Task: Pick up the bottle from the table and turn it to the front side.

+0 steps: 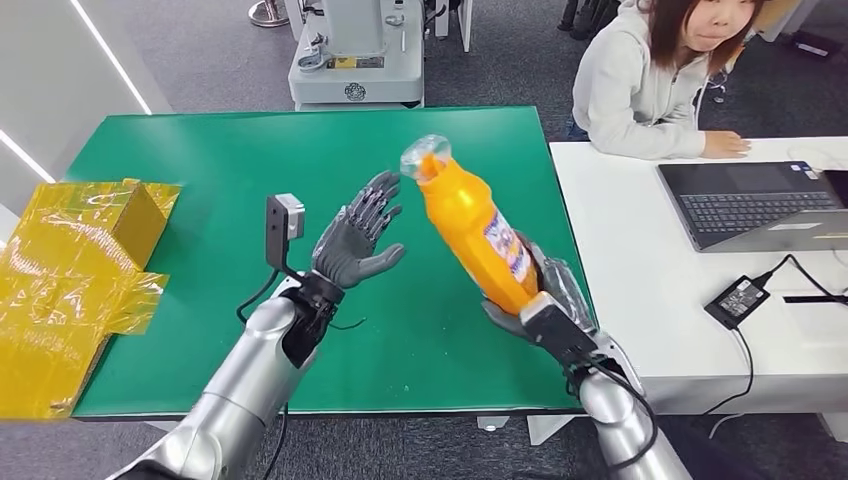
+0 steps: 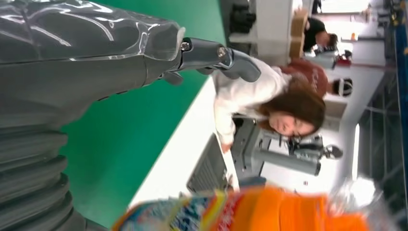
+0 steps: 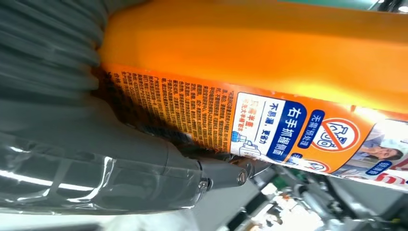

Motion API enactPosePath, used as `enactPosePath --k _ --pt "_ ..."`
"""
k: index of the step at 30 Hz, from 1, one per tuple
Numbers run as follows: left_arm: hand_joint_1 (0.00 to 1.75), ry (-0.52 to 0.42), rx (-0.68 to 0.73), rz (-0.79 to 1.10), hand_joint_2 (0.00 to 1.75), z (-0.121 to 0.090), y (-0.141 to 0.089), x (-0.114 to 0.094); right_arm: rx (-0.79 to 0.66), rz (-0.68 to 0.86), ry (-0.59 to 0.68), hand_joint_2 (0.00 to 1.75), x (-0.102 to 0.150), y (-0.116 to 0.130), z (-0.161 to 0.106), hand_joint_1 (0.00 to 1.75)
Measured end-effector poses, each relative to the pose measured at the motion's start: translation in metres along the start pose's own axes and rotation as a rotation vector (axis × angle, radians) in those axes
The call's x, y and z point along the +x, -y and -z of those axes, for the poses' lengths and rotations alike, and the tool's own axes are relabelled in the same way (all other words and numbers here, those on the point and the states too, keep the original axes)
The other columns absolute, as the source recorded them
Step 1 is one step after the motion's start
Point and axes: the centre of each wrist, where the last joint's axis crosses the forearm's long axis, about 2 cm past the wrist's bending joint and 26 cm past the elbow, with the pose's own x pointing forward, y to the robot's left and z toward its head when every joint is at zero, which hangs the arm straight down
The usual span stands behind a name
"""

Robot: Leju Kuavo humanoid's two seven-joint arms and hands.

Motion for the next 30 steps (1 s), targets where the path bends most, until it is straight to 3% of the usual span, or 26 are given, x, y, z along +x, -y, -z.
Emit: enactPosePath --k 4,8,17,30 --pt "0.00 -0.022 -0.037 0.017 1.75 0.021 -0.005 0.025 0.026 -0.017 0.067 1.75 0.006 0.006 0.041 1.75" --pt "0.00 -0.013 -0.019 0.023 1.75 0.026 -0.019 0.036 0.031 0.000 0.104 1.75 0.008 0.009 0.059 1.75" --pt "0.00 -0.023 -0.003 0.022 1.75 0.021 -0.025 0.032 0.050 -0.008 0.105 1.75 0.009 0.002 0.072 1.75" --pt "0.00 -0.028 0.016 0.034 1.75 0.020 -0.030 0.035 0.093 -0.018 -0.061 1.75 -0.019 -0.007 0.077 1.75"
